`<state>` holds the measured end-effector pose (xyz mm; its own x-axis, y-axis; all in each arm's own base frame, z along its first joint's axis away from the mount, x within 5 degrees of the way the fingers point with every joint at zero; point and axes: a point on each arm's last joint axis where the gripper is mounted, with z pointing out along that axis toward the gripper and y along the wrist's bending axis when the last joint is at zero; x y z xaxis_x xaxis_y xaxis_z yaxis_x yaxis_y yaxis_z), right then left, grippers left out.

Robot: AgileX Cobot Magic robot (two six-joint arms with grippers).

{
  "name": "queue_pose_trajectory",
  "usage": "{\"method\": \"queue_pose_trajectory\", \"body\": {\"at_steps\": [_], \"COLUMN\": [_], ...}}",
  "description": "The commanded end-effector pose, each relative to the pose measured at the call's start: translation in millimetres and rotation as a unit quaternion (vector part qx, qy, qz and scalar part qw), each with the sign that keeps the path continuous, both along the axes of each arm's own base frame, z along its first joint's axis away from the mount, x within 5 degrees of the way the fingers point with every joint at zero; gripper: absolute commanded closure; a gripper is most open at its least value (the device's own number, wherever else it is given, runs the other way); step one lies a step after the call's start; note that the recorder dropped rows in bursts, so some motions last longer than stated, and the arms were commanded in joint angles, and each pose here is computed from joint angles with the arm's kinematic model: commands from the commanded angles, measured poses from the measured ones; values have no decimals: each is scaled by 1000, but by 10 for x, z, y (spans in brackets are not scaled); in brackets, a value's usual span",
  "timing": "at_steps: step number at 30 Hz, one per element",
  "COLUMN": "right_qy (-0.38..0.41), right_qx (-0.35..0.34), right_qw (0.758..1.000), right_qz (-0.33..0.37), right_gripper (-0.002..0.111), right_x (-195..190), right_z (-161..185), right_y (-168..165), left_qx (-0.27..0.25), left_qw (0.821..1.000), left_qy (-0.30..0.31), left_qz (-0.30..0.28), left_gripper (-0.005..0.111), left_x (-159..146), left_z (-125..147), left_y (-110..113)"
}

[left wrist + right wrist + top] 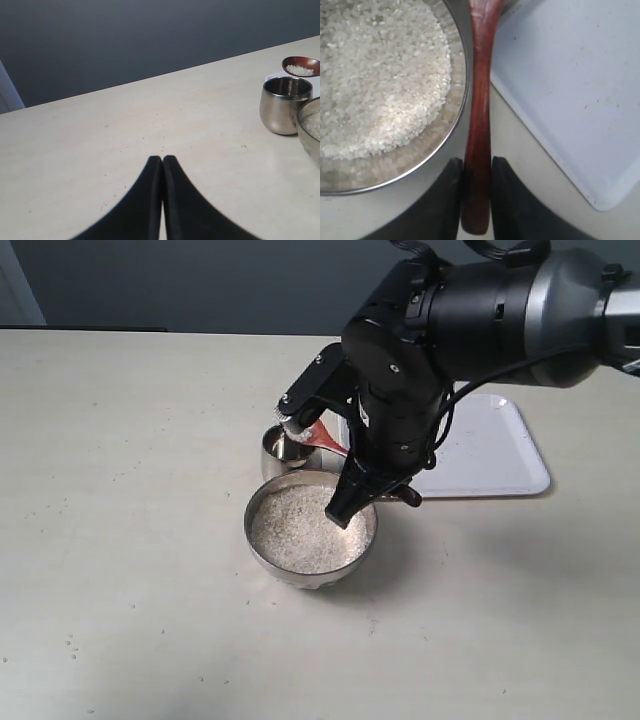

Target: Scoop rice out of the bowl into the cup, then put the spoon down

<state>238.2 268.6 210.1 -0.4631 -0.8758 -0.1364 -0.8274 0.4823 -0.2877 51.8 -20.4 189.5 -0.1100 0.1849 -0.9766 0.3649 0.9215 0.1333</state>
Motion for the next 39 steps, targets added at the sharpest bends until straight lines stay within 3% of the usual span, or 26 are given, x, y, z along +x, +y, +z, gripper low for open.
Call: {"method": "queue_pose_trajectory", "body": {"at_steps": [1, 39], "right_qy": [-4, -68], "right_qx": [1, -55], "right_qw": [1000, 995], "right_qz": [8, 52], "right_gripper": [109, 109], "right_x": [48, 166], "right_z": [-71, -45], "right_y": [34, -20], "left_qx": [-6, -6], "left_qw": [1000, 1000], "left_qy": [-9, -9], "left_qz": [0, 0], "left_gripper": [106, 106], "left_x": [-1, -1], "left_z": [23, 23], "left_y": [1, 1]}}
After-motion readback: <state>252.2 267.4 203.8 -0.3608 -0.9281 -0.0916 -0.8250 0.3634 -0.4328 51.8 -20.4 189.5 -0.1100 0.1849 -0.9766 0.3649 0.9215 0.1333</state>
